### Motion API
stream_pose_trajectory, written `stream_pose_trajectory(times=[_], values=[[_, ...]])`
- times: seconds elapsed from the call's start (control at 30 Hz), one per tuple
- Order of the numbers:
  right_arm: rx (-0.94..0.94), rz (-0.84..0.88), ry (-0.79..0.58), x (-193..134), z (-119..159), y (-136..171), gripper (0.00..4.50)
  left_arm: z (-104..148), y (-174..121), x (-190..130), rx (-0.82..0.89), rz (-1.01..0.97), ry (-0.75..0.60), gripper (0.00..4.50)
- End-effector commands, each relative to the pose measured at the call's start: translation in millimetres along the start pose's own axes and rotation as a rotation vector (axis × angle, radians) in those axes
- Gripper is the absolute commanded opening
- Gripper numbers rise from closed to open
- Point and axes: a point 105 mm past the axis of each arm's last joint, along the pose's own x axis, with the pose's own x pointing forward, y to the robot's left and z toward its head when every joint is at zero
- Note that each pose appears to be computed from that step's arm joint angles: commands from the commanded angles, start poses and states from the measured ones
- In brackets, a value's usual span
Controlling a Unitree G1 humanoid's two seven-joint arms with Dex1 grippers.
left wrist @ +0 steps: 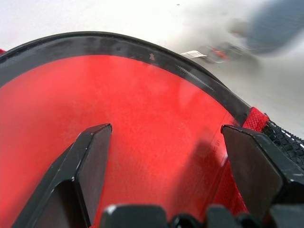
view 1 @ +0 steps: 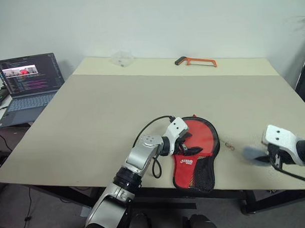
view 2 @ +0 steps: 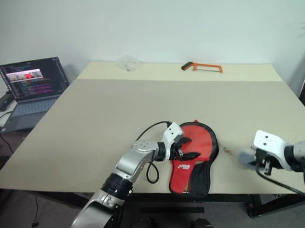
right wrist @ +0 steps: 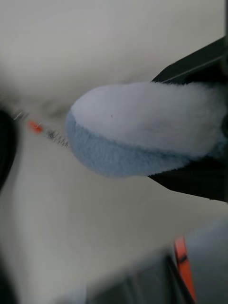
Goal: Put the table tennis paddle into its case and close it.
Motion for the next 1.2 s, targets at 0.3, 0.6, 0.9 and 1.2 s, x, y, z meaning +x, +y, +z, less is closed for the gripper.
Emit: stream_pose_trajectory(times=[0.3,0.6,0.9,1.2], values=[[-0.106,0.568,-0.112,16,33,130,0.52,-12,-11,9,-0.005,-0.041,0.056,4.03],[-0.122,0.59,-0.105,28,31,147,0.52,-12,-9,9,0.002,-0.041,0.073,4.03],[-0.149,0.633,-0.133,27,40,158,0.52,-11,-7,11,-0.003,-0.029,0.07,4.03],[-0.141,0.17,-0.163,15,51,37,0.51,32,-7,-13,0.055,-0.105,-0.127,4.03]])
